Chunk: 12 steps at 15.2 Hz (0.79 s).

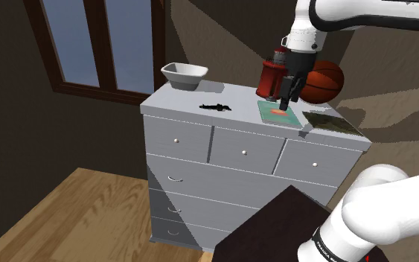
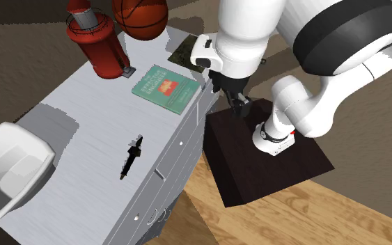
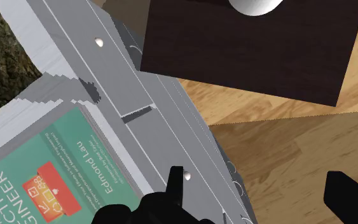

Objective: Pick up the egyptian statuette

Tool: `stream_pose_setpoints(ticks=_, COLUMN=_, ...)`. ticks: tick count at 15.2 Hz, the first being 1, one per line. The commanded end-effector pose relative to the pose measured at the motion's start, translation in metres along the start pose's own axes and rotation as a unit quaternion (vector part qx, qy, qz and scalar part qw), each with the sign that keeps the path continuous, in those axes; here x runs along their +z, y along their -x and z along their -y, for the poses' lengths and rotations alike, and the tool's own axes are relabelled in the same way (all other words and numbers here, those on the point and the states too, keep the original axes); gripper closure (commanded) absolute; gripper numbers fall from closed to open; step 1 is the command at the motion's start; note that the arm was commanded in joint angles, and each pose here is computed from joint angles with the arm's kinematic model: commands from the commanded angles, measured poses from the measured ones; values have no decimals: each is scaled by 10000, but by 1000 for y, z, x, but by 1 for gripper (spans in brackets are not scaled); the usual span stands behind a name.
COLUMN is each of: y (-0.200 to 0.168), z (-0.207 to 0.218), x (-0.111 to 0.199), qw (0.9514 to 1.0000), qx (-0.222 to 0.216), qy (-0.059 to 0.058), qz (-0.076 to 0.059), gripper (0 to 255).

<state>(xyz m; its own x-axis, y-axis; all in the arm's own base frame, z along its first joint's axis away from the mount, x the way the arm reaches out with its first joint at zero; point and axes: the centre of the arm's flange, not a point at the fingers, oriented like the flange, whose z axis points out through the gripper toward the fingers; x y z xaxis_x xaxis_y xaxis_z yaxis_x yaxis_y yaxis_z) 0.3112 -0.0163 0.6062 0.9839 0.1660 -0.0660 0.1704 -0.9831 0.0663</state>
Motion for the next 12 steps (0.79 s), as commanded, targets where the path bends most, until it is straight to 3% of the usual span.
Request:
stream_pose_setpoints(ticks=1, y=0, z=0, x=0, qw=10000, qx=0, qy=0, qz=0, gripper=0)
stream_pose_setpoints(ticks=12, y=-124, z=-24, x=41, qw=9983, qx=-376, qy=21, qz=-436, gripper=0)
